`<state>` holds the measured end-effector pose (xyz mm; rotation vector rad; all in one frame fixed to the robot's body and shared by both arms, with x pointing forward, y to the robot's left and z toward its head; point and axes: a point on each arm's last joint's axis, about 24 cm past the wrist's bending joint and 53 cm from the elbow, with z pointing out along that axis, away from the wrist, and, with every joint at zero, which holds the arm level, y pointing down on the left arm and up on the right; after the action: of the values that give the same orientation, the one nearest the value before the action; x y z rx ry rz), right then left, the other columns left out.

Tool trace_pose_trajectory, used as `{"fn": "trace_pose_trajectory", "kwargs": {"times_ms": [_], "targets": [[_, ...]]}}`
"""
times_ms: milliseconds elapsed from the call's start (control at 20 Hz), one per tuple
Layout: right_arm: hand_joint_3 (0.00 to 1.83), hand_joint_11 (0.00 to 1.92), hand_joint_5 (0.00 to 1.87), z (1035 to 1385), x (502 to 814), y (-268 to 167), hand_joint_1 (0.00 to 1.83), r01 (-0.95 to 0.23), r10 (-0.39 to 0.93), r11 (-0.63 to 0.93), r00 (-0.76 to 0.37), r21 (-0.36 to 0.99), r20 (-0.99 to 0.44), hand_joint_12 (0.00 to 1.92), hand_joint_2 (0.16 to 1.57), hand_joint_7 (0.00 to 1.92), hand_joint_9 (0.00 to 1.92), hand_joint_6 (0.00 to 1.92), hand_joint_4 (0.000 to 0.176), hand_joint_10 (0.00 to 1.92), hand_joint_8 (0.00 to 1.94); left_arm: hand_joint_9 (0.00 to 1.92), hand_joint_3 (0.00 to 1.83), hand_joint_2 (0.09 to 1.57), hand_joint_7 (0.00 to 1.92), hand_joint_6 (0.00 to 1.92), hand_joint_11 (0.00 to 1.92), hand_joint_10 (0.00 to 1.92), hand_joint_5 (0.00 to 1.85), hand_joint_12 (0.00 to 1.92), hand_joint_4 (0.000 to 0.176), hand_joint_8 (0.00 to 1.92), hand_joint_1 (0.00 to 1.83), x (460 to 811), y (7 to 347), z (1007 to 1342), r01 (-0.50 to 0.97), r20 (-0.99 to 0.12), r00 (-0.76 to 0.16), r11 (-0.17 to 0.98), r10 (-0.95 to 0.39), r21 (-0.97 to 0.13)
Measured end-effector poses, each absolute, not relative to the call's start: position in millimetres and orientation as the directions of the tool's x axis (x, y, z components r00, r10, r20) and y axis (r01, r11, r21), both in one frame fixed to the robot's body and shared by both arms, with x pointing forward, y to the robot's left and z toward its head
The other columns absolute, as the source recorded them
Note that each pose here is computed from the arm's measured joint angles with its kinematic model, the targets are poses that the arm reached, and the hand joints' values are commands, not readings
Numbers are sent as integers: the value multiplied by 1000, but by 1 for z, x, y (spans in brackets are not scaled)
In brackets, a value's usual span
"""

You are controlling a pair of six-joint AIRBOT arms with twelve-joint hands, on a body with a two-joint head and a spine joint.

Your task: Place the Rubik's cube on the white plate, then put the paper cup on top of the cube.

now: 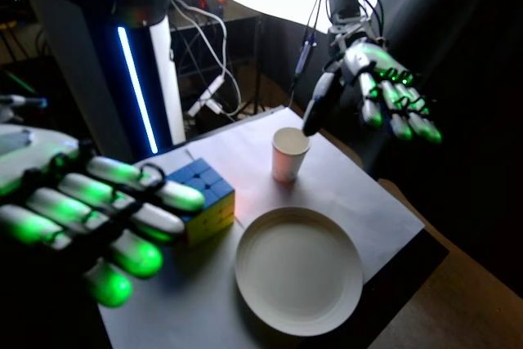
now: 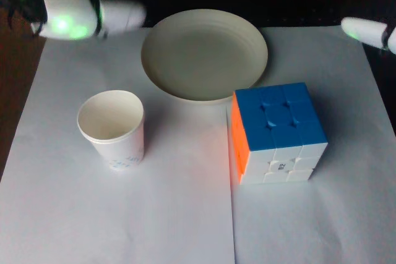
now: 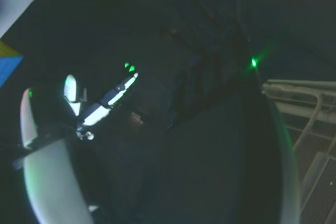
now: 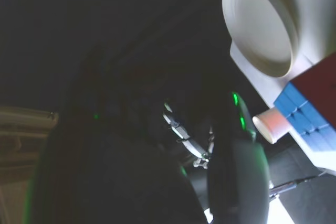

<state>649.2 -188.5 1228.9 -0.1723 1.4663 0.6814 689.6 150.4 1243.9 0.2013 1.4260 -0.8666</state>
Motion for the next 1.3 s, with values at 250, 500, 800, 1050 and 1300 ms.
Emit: {"fn": "trace_pose_trajectory", "kwargs": {"times_ms": [250, 500, 800, 1050, 1300], "targets": [[5, 0, 0, 1225, 649, -185, 297, -523, 311, 801, -55, 292, -949, 0, 1275, 0, 0, 0, 41, 0, 0, 0, 4, 1271, 0, 0, 16, 0, 0, 26, 144, 0, 115, 690, 145, 1242, 630, -912, -101, 684, -397, -368], [0, 0, 0, 1222, 642, -174, 330, -548, 301, 785, -72, 289, -951, 818, 1240, 0, 0, 0, 63, 0, 0, 0, 1, 1288, 0, 0, 0, 0, 0, 259, 122, 0, 121, 690, 146, 1241, 626, -912, -104, 687, -397, -370], [0, 0, 0, 1205, 614, -142, 494, -629, 370, 623, -285, 464, -884, 141, 1092, 0, 0, 0, 44, 0, 0, 0, 0, 1286, 0, 0, 0, 0, 0, 45, 139, 0, 93, 693, 151, 1241, 611, -908, -106, 694, -405, -381], [0, 33, 0, 1180, 594, -117, 622, -643, 349, 545, -410, 538, -843, 20, 1021, 0, 0, 0, 46, 0, 0, 0, 2, 1276, 0, 0, 47, 0, 0, 27, 140, 0, 106, 695, 154, 1241, 601, -904, -107, 697, -413, -390], [0, 0, 0, 1153, 589, -113, 677, -616, 332, 542, -468, 572, -819, 0, 951, 0, 0, 0, 11, 0, 0, 0, 0, 1269, 0, 0, 0, 0, 3, 0, 129, 0, 130, 700, 162, 1241, 582, -905, -98, 714, -413, -389]]}}
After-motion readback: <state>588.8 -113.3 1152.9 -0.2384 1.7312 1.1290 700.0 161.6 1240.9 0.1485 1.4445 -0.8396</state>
